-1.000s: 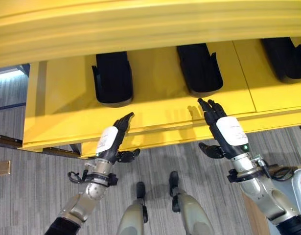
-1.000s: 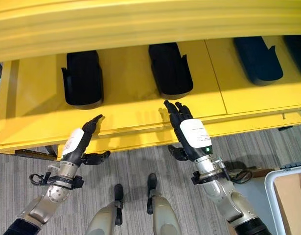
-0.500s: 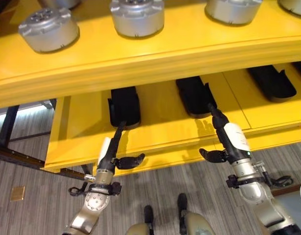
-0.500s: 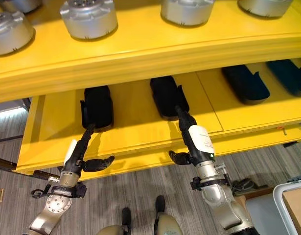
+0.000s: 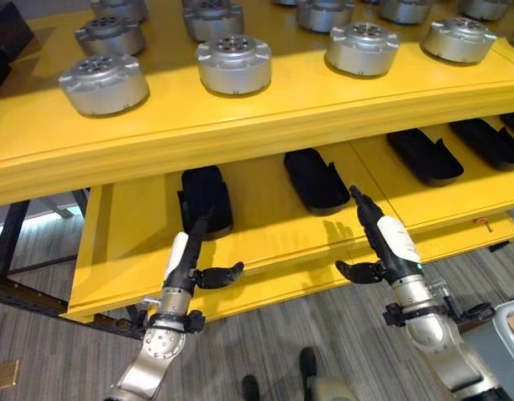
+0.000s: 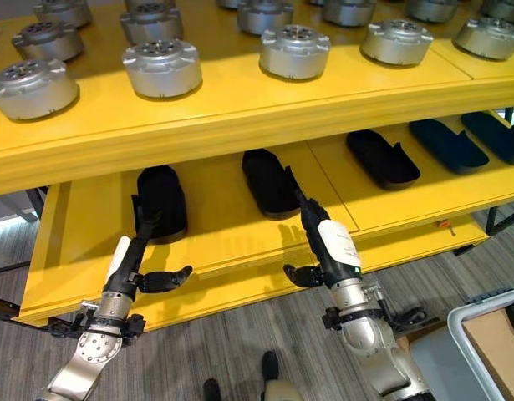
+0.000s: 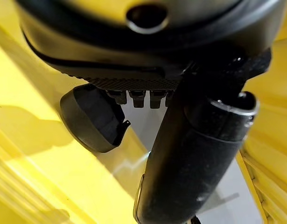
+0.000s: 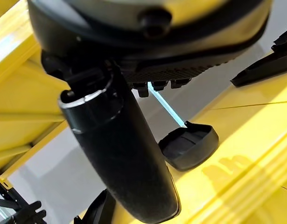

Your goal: Move parts from the plastic box to the shelf.

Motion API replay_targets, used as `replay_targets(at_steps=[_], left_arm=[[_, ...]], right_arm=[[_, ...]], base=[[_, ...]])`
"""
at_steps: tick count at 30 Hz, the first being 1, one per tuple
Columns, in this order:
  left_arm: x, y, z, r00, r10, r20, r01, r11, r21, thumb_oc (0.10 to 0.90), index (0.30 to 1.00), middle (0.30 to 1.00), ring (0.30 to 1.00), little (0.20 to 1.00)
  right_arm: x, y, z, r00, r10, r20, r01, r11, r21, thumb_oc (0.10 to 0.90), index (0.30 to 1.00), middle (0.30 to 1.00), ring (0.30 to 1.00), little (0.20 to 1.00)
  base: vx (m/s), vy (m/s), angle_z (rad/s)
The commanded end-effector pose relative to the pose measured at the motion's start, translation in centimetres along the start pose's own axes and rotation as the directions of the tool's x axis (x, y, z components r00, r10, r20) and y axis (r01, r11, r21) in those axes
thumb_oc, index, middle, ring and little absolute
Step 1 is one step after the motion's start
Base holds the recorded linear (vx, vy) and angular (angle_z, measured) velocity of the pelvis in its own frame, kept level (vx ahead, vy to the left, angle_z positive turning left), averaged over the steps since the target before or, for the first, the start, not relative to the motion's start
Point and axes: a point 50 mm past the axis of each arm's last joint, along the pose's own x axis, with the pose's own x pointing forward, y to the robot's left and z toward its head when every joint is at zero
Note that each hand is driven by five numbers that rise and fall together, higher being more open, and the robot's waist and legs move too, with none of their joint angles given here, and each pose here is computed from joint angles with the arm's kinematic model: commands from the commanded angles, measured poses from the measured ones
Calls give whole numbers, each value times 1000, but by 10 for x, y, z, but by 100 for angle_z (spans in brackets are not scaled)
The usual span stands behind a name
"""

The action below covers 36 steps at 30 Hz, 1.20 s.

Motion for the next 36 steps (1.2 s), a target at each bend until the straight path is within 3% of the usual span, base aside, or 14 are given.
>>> replay_targets(at_steps=[1,5,11,22,30,36], left_arm=[[19,21,29,977,109,182,-116,993,25,900,1000,1000,1000,1000],[23,32,29,968,174,179,-182,983,29,900,1000,1000,1000,1000],[17,32,19,979,155,130,-161,986,40,900,1000,1000,1000,1000],[3,29,4,989,144,45,-144,990,-7,900,1000,1000,1000,1000],[9,12,13,993,81,84,-78,996,-42,900,1000,1000,1000,1000],[12,7,17,990,110,87,-102,990,-97,900,1000,1000,1000,1000]], right_arm=[[18,-23,29,975,-158,155,151,987,57,900,1000,1000,1000,1000],[32,-21,45,957,-172,233,162,985,60,900,1000,1000,1000,1000],[40,-25,50,951,-177,254,174,984,35,900,1000,1000,1000,1000],[15,-32,31,970,-175,169,163,983,87,900,1000,1000,1000,1000],[-1,-42,22,972,-182,149,180,983,30,900,1000,1000,1000,1000],[-2,-49,16,970,-203,133,205,979,-1,900,1000,1000,1000,1000]], base=[[-171,63,-22],[-210,22,-88],[-105,-207,-75],[7,-235,-48],[23,-180,-32],[12,-190,-62]])
